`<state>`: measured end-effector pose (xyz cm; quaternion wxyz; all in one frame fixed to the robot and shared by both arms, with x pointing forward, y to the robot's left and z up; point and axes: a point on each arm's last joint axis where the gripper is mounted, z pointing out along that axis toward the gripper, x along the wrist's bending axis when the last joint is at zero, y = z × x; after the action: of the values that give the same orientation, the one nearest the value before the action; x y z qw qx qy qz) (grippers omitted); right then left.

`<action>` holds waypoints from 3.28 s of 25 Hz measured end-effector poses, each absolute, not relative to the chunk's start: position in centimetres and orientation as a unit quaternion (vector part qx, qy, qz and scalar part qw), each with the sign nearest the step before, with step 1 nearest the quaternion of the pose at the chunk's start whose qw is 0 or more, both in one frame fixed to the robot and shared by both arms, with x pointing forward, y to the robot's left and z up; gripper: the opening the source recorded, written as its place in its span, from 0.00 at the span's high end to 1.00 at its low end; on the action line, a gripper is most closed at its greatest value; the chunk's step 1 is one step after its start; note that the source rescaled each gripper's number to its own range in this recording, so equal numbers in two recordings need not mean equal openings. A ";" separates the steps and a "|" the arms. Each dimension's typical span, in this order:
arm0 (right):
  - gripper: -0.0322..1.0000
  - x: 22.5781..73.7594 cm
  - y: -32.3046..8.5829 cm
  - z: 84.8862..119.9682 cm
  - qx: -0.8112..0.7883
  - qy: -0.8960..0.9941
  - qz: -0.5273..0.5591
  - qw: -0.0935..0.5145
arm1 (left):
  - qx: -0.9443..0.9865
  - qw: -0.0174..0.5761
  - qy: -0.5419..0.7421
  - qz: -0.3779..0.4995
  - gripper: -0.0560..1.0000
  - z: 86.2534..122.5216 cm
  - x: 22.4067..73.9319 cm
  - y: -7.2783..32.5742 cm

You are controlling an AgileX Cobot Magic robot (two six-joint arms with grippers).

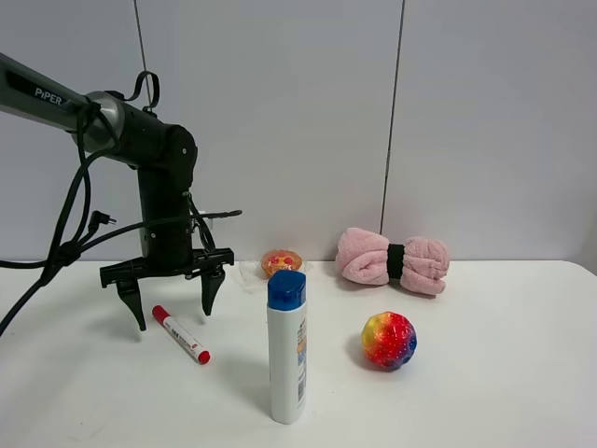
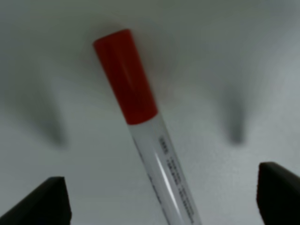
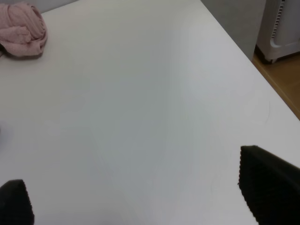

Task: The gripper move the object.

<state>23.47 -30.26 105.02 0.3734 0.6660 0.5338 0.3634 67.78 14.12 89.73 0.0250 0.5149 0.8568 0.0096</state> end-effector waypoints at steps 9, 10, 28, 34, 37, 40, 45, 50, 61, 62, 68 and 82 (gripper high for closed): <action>0.00 23.5 -30.3 105.0 0.666 0.534 0.363 0.373 | 0.514 0.027 0.857 0.009 0.00 89.3 67.8 14.1; 0.00 23.5 -30.3 105.0 0.666 0.534 0.363 0.373 | 0.515 0.025 0.857 0.009 0.00 89.1 67.8 14.1; 0.00 23.5 -30.3 105.0 0.666 0.534 0.363 0.373 | 0.517 0.016 0.856 0.007 0.16 87.3 67.9 13.9; 0.00 23.5 -30.3 105.0 0.666 0.534 0.363 0.373 | 0.522 0.020 0.853 0.011 0.46 87.3 67.9 13.8; 0.00 23.5 -30.3 105.0 0.666 0.534 0.363 0.373 | 0.536 0.017 0.843 0.028 0.58 87.3 68.0 14.0; 0.00 23.5 -30.3 105.0 0.666 0.534 0.363 0.373 | 0.550 0.012 0.834 0.035 0.65 87.3 68.0 14.2; 0.00 23.5 -30.3 105.0 0.666 0.534 0.363 0.373 | 0.587 0.007 0.809 0.037 0.92 87.2 68.0 14.2; 0.00 23.5 -30.3 105.0 0.666 0.534 0.363 0.373 | 0.653 0.009 0.756 0.039 0.95 87.2 67.9 13.9; 0.00 23.5 -30.3 105.0 0.666 0.534 0.363 0.373 | 0.770 0.110 0.620 0.102 0.95 96.7 67.9 11.2; 0.00 23.5 -30.3 105.0 0.666 0.534 0.363 0.373 | 0.779 0.124 0.604 0.112 0.95 98.3 67.7 10.9; 0.00 23.5 -30.3 105.0 0.666 0.534 0.363 0.373 | 0.856 0.188 0.450 0.173 0.95 106.8 65.9 7.0; 0.00 23.5 -30.3 105.0 0.666 0.534 0.363 0.373 | 0.930 0.236 0.029 0.280 0.95 110.8 63.5 -1.9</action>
<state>23.47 -30.26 105.02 0.3734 0.6660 0.5338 0.3634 63.51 -1.87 110.84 0.2356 0.9302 0.0291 0.2800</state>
